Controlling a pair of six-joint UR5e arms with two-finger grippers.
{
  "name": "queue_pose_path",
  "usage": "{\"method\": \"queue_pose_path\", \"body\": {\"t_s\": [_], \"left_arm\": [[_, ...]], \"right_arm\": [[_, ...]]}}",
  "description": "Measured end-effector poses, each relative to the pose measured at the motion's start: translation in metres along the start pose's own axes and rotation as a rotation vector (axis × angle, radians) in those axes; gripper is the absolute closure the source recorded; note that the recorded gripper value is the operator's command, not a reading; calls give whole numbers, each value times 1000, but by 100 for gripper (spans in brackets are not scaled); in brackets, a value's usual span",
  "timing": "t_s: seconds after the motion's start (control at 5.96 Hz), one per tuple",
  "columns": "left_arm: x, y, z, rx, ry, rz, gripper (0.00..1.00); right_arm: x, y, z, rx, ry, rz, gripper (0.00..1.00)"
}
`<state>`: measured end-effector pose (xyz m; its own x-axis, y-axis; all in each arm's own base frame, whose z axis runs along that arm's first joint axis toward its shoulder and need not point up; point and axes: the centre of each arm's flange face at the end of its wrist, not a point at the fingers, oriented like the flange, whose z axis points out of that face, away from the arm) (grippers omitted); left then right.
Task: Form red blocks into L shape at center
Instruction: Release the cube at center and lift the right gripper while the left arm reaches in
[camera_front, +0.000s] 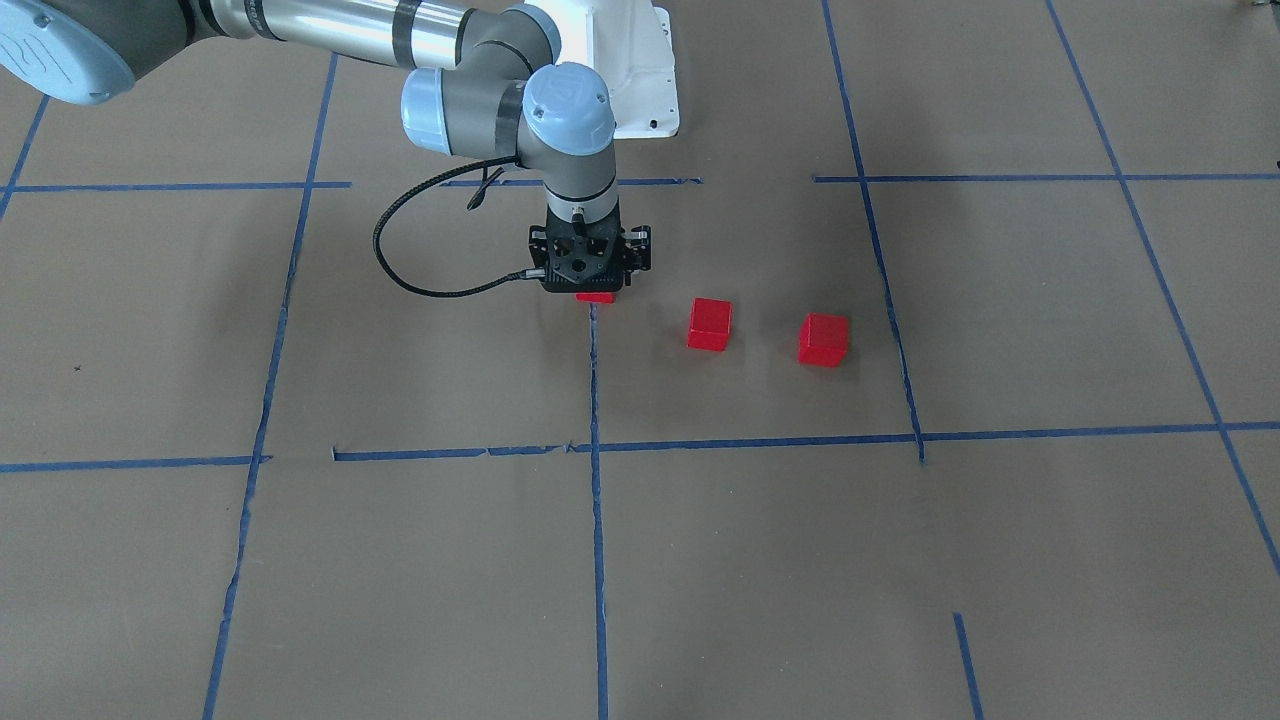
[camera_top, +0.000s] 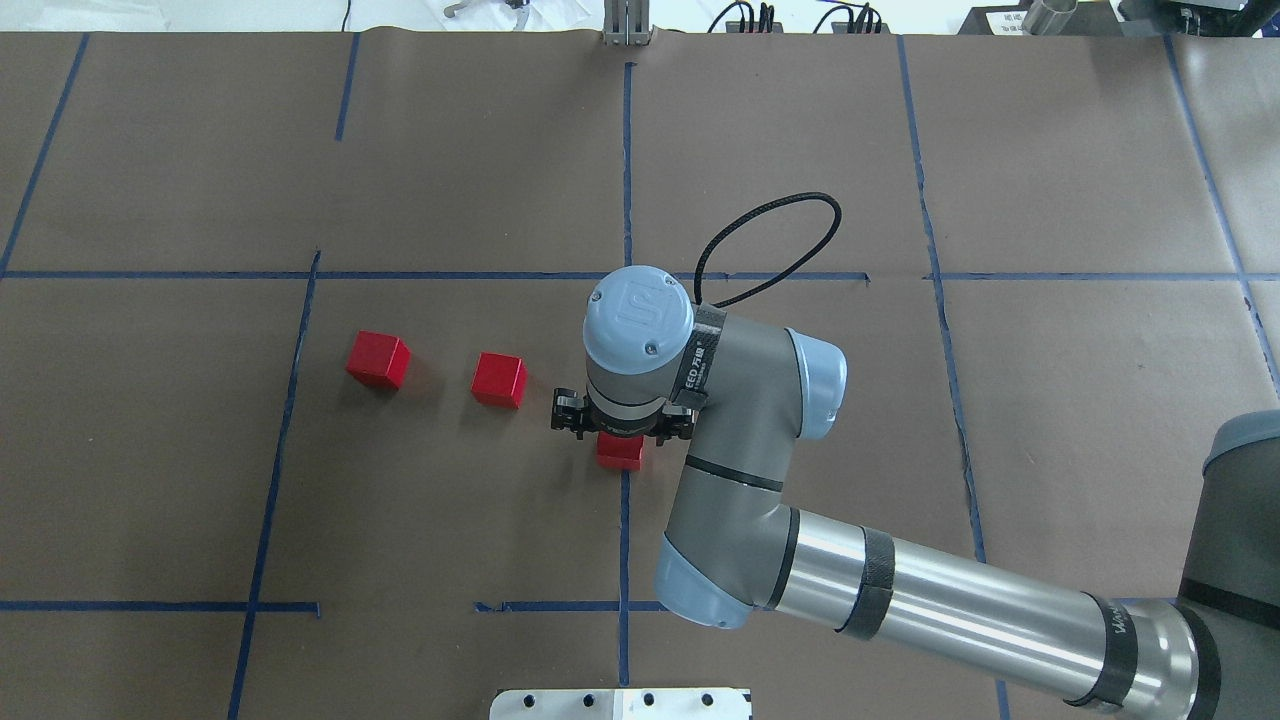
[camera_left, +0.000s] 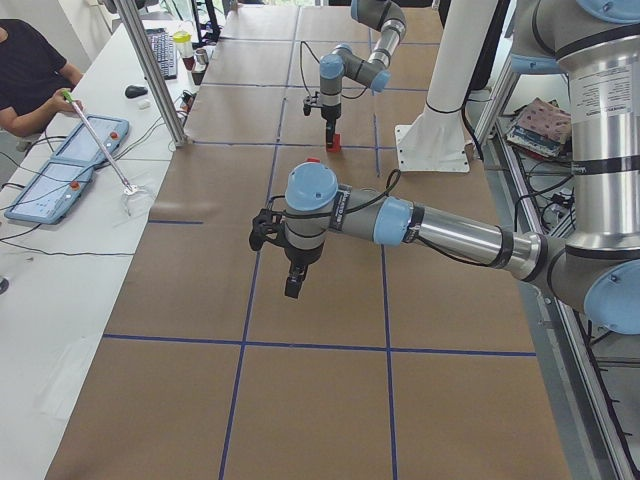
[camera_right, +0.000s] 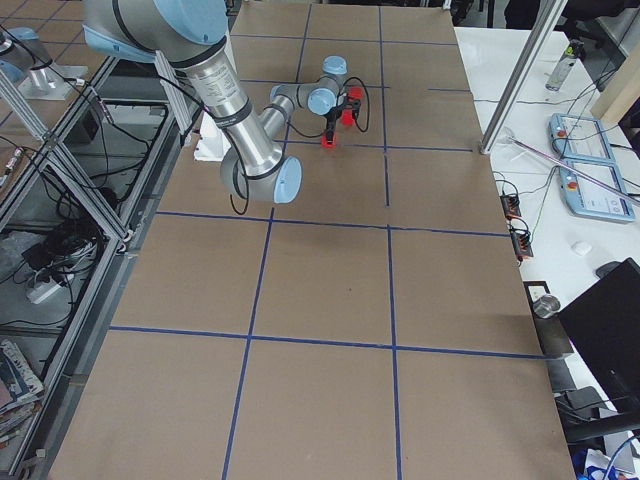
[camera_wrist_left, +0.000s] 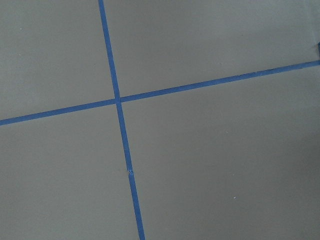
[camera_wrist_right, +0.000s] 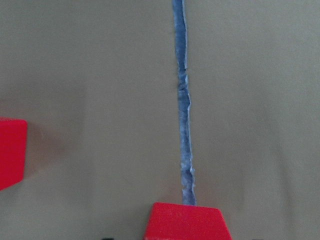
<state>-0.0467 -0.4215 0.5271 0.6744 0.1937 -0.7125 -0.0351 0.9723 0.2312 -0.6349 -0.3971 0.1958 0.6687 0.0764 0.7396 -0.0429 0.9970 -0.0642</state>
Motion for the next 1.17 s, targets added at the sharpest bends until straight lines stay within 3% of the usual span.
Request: {"method": "queue_pose_path", "body": {"t_s": [0.17,0.67,1.01,1.17], "left_arm": [[2,0,0,-1,17,-1,0],[71,-36,27,-51,114,104,0],[220,-79,62,-132,195,91,0],[305,-90,79,-156,204,82,0]], "right_arm": [[0,0,-7,2,-2,1,0],[57,-11,-94,43,-60,34,0],[123,-14,-121,50,-77,62,0],[155,-8,-130,37,-80,66,0]]}}
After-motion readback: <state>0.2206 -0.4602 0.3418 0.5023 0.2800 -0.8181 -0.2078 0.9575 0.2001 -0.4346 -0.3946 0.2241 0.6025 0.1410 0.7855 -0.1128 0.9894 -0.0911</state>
